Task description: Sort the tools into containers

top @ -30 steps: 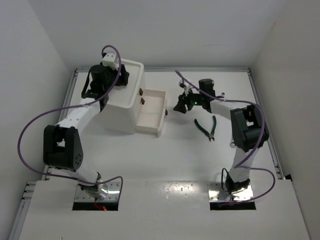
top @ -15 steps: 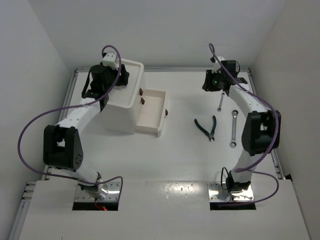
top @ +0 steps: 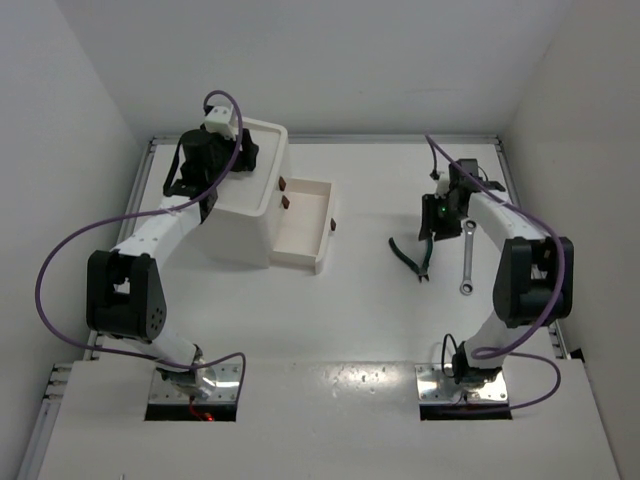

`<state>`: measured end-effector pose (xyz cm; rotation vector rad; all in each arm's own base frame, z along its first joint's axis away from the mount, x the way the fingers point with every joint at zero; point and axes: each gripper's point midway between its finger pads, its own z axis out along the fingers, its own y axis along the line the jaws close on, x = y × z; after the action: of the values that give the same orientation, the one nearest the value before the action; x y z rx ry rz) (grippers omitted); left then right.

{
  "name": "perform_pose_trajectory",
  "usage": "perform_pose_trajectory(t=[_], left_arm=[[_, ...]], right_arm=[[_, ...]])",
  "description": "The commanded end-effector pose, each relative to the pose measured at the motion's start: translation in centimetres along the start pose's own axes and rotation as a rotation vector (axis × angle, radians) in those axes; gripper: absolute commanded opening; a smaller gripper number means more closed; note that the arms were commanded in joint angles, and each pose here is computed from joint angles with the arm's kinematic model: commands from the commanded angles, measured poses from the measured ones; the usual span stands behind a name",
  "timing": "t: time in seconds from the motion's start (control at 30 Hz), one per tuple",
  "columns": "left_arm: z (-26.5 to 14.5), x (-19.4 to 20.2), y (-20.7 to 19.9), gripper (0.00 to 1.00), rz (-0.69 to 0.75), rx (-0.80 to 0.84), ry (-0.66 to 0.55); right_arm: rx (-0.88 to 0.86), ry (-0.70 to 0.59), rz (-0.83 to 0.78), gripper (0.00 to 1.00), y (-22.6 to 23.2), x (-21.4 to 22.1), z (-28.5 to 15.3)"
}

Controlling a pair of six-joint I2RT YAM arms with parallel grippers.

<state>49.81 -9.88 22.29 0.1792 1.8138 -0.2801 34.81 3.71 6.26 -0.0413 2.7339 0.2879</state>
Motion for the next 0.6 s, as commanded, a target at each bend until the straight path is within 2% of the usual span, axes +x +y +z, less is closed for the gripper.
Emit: perform_pose_trajectory(t=[0.0,0.27,0.57], left_arm=[[-11.9,26.2,-1.8,0.67,-0.244,-0.062,1.0],[-11.9,26.2,-1.8,0.67,-0.244,-0.062,1.0],[-12.3,26.2,-1.7,0.67,-0.239,-0.069,0.992]], right_arm=[[0.108,0.0,0.037,0.45,-2.1,0.7,-0.9],[0.173,0.021,0.067,0.45,-4.3,-0.1,1.4],[0.167,0.047,0.089,0.45,-4.9,-1.1,3.6]])
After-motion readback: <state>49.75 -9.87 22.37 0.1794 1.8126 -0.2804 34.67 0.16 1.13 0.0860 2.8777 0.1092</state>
